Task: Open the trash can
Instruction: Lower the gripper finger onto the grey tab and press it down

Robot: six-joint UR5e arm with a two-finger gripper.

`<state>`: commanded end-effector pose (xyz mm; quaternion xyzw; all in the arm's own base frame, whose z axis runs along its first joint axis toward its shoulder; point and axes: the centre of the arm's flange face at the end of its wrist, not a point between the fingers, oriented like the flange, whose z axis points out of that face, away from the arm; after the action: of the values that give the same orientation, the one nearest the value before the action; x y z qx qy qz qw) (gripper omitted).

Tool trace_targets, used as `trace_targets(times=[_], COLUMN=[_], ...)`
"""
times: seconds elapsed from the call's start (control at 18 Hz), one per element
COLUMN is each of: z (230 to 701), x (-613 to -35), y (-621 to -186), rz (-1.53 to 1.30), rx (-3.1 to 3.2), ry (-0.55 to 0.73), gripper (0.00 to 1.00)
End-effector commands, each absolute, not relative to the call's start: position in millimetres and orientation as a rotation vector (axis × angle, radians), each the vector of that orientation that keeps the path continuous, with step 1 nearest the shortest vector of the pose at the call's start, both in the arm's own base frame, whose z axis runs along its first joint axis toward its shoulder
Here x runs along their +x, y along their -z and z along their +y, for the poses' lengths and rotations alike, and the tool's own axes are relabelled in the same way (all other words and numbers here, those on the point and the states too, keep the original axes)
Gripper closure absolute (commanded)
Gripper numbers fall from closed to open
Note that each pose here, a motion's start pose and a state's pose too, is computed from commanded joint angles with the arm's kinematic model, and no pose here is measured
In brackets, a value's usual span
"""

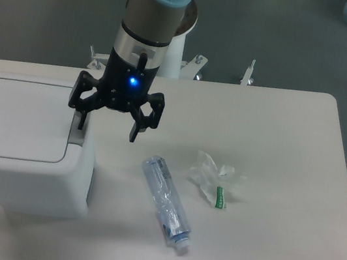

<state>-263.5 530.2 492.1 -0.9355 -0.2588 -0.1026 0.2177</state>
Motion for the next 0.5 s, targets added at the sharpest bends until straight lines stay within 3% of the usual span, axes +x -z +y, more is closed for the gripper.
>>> trace_targets(times=[0.5], z=[532.1], x=[-265.4], y=[-484.0], rz=[-0.721], rx=[-2.6], ry=[0.29], gripper=[0.0])
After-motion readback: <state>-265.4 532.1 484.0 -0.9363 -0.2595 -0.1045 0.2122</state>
